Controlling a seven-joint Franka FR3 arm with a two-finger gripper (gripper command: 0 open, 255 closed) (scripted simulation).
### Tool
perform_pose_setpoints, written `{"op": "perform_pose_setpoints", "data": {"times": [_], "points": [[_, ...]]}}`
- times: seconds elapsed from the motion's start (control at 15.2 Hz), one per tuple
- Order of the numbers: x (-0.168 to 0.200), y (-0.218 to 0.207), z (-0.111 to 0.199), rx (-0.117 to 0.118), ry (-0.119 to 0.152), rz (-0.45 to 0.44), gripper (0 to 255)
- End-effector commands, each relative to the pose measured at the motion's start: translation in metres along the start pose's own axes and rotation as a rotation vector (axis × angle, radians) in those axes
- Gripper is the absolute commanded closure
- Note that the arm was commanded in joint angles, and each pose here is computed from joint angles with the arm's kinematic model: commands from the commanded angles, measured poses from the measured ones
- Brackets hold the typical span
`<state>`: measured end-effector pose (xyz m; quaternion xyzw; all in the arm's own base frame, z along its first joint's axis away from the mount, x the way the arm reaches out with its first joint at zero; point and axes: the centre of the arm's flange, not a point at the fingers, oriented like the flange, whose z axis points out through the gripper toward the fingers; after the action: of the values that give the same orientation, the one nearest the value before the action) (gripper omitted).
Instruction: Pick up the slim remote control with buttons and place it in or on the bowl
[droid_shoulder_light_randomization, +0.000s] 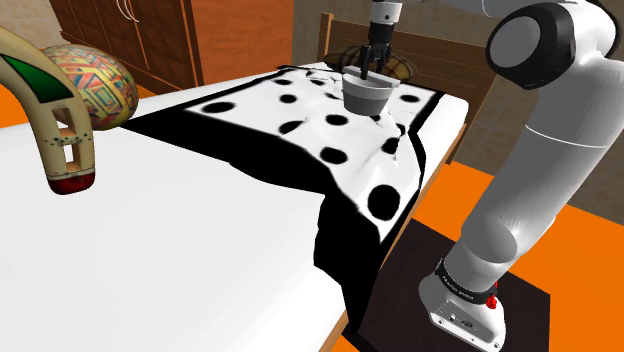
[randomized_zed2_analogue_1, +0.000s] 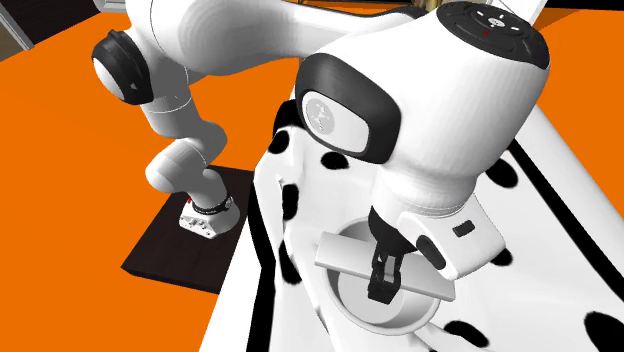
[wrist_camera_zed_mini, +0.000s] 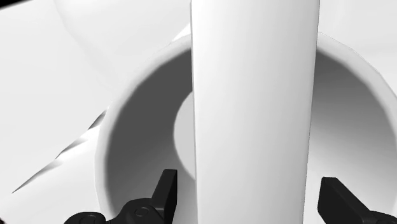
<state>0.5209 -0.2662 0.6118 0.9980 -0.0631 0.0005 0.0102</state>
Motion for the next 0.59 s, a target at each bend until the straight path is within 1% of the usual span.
{"op": "perform_pose_setpoints", "data": {"times": [0.0, 0.2, 0.46, 0.53], "points": [[0.0, 0.0, 0.001, 0.0, -0.001, 0.0, 0], [0.0, 0.0, 0.001, 0.0, -0.001, 0.0, 0], [0.0, 0.0, -0.049, 0.0, -0.001, 0.0, 0], [0.0, 0.0, -0.049, 0.0, -0.001, 0.0, 0]]}}
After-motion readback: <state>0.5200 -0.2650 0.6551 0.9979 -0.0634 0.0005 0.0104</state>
